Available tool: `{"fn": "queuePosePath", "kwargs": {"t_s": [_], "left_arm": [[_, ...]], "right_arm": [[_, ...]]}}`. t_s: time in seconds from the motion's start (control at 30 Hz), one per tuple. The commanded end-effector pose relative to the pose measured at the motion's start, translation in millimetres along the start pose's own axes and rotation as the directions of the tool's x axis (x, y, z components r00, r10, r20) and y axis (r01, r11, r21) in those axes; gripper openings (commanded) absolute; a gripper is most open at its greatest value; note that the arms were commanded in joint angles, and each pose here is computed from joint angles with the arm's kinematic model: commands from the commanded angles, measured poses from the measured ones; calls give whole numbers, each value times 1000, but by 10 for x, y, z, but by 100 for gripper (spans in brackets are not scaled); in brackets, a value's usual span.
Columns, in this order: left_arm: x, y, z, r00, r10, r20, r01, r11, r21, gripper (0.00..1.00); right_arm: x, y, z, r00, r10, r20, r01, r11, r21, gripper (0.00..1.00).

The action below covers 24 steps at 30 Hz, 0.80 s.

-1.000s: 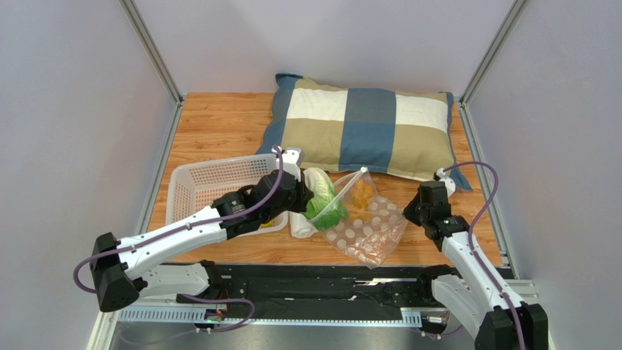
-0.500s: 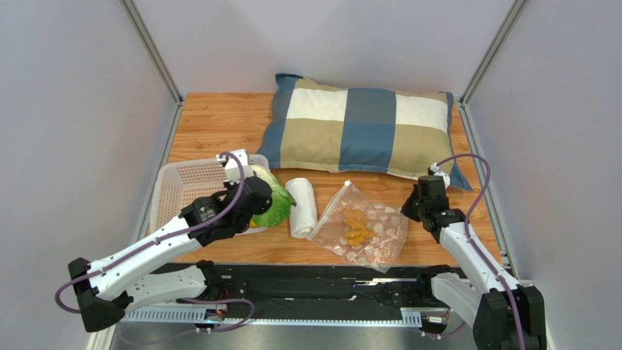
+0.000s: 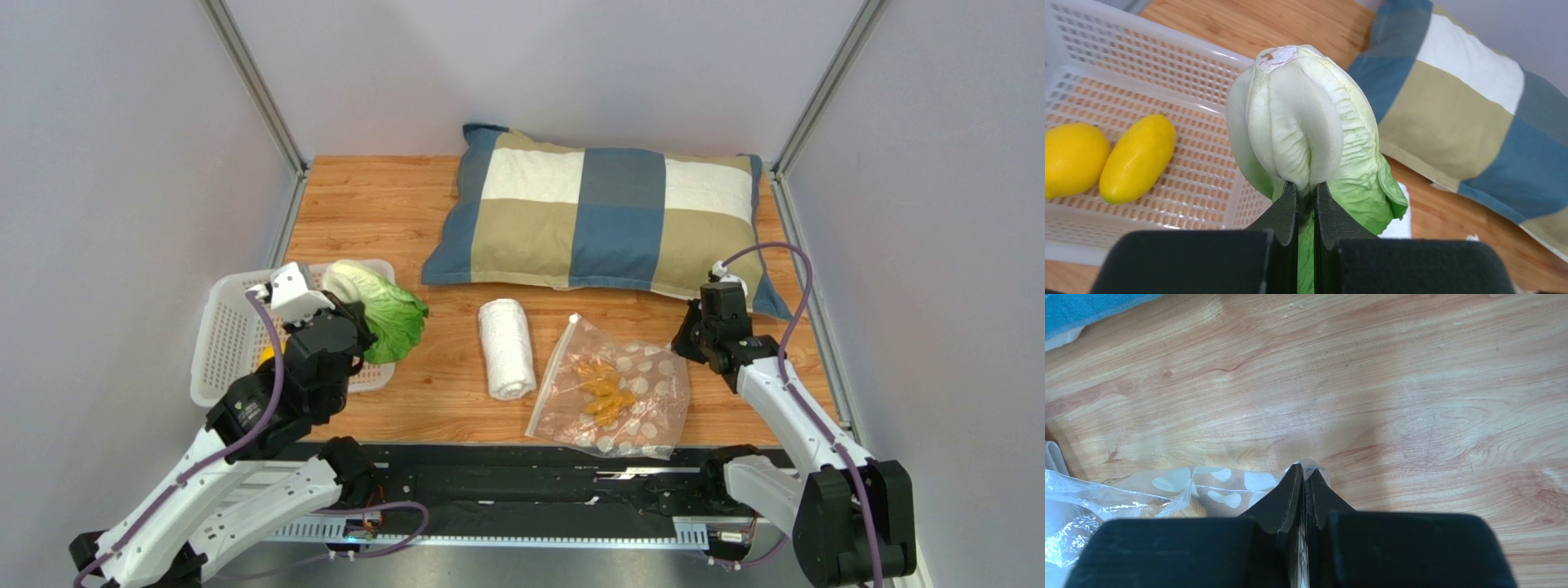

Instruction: Open the zip-top bag and remove the fake food

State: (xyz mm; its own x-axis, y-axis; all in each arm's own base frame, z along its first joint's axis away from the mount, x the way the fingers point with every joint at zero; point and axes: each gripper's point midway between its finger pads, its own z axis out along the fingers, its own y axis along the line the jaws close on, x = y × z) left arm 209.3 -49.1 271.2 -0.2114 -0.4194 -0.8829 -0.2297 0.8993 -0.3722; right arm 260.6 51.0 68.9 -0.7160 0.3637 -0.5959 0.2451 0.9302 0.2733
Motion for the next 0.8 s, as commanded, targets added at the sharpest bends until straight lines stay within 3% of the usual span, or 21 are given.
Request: {"fn": "queuePosePath", "kwargs": {"t_s": [0.0, 0.03, 0.1, 0.23, 0.3, 0.37, 0.43, 0.47, 0.5, 0.53, 0.57, 0.63, 0.67, 0.77], "left_arm": [[-366, 356, -33, 989, 3, 145, 31, 973, -230, 0], [-263, 507, -37, 992, 82, 101, -47, 949, -313, 0], [-280, 584, -23, 991, 47, 128, 6, 925, -380, 0], [-27, 689, 190, 992, 112, 62, -65, 855, -514, 0], [134, 734, 308, 995, 97, 23, -67, 821, -567, 0], [212, 734, 373, 996, 93, 7, -71, 806, -588, 0], [359, 718, 470, 994, 103, -22, -95, 795, -599, 16], [412, 717, 499, 994, 102, -35, -102, 793, -600, 23], [531, 738, 525, 991, 114, -75, -136, 787, -602, 37], [585, 699, 577, 992, 100, -76, -125, 797, -591, 46], [765, 705, 611, 984, 112, -142, -174, 803, -570, 66], [862, 647, 662, 982, 93, -162, -168, 823, -542, 91], [926, 647, 651, 977, 89, -192, -180, 828, -532, 99], [875, 607, 610, 975, 84, -207, -181, 838, -515, 99]], "right_arm": [[-150, 61, -92, 999, -21, 42, 22, 1000, -22, 7], [-154, 67, -98, 999, -18, 43, 19, 999, -27, 8], [-162, 97, -119, 999, -9, 48, 11, 999, -41, 8], [-191, 154, -169, 999, 14, 51, -11, 998, -66, 11], [-201, 163, -196, 999, 14, 48, -11, 998, -66, 18], [-226, 178, -238, 998, 14, 53, -10, 998, -70, 31], [-250, 188, -284, 998, 12, 64, -7, 997, -75, 41], [-261, 195, -316, 998, 10, 66, -5, 997, -75, 51], [-263, 200, -340, 998, 6, 67, -1, 997, -76, 59], [-267, 219, -371, 997, 0, 71, 6, 997, -80, 73], [-308, 284, -478, 996, -7, 87, 15, 995, -97, 75], [-289, 361, -594, 995, -29, 94, 39, 993, -107, 76], [-361, 425, -676, 992, -35, 118, 49, 992, -117, 77], [-343, 553, -850, 988, -70, 134, 86, 989, -122, 77]]}}
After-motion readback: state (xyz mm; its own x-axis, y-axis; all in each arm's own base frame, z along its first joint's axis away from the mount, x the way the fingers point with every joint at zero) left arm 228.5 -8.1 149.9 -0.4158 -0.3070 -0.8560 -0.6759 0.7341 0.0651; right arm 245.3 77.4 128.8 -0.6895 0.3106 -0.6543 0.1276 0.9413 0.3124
